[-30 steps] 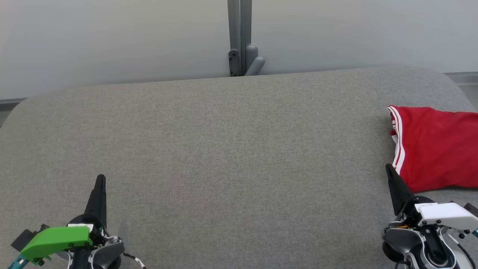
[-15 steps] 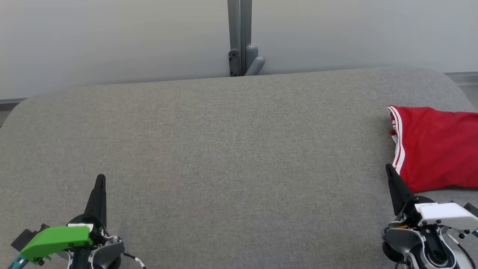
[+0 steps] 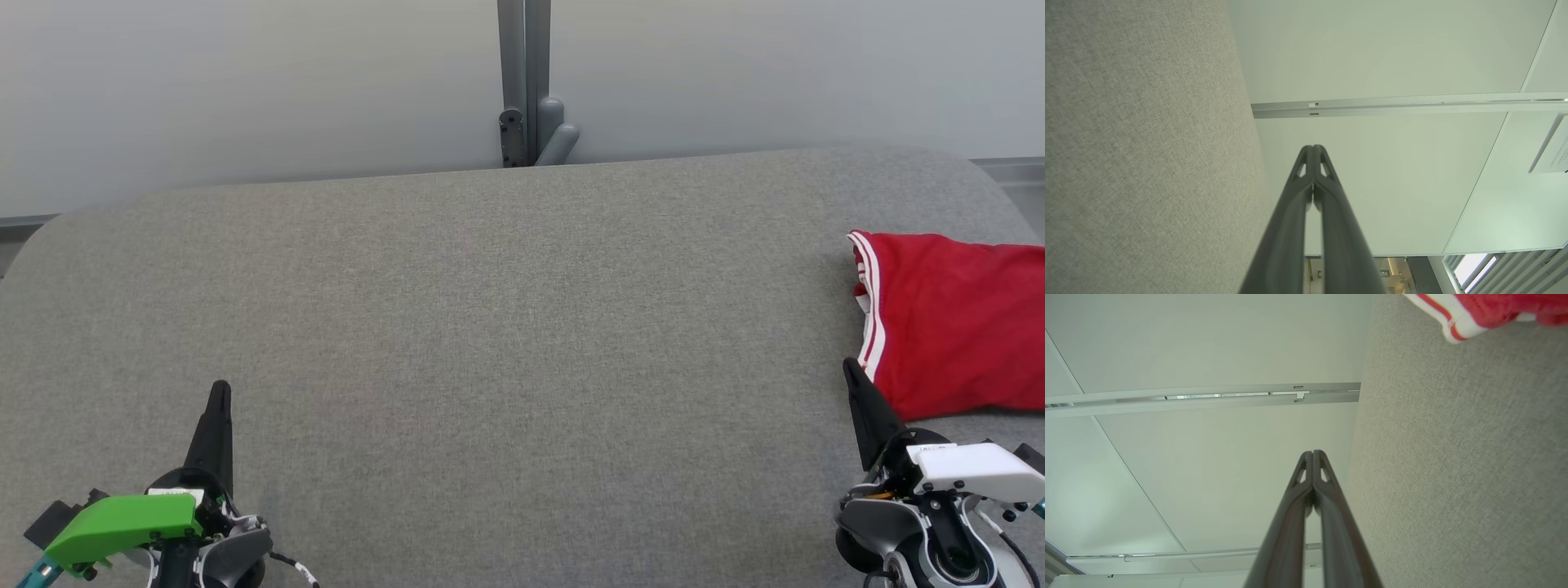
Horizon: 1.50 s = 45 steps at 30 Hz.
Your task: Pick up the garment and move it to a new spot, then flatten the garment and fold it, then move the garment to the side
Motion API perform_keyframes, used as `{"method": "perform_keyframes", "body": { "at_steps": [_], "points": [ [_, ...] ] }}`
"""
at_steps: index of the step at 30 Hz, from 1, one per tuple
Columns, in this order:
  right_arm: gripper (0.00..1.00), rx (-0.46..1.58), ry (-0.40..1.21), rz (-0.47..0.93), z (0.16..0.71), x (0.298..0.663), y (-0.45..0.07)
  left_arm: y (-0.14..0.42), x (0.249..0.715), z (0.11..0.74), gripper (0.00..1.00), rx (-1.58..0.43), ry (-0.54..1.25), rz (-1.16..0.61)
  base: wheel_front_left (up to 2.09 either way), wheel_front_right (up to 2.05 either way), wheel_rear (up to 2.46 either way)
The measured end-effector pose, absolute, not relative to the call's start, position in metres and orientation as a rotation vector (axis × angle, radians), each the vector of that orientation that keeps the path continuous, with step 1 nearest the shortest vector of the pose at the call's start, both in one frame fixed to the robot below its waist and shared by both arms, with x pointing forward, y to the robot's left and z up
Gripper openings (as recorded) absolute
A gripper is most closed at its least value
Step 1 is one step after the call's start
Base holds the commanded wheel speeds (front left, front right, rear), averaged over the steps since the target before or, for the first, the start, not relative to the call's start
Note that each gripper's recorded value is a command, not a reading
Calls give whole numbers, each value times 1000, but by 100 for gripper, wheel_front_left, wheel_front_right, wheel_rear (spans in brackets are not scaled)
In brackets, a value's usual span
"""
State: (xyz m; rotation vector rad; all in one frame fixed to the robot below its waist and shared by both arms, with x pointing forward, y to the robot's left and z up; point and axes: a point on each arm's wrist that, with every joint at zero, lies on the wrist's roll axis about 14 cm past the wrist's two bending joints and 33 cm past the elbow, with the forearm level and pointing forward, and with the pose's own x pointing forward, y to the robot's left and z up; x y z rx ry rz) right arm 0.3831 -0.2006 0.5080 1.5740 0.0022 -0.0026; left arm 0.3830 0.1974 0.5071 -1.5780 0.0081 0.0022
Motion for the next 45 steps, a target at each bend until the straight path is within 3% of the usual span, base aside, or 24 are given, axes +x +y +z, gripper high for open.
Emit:
{"method": "perform_keyframes", "body": {
  "at_steps": [45],
  "points": [
    [0,1574,2,-3,508,383,-201,197,383,507,0,-1578,8,2,0,0,0]
  ]
}}
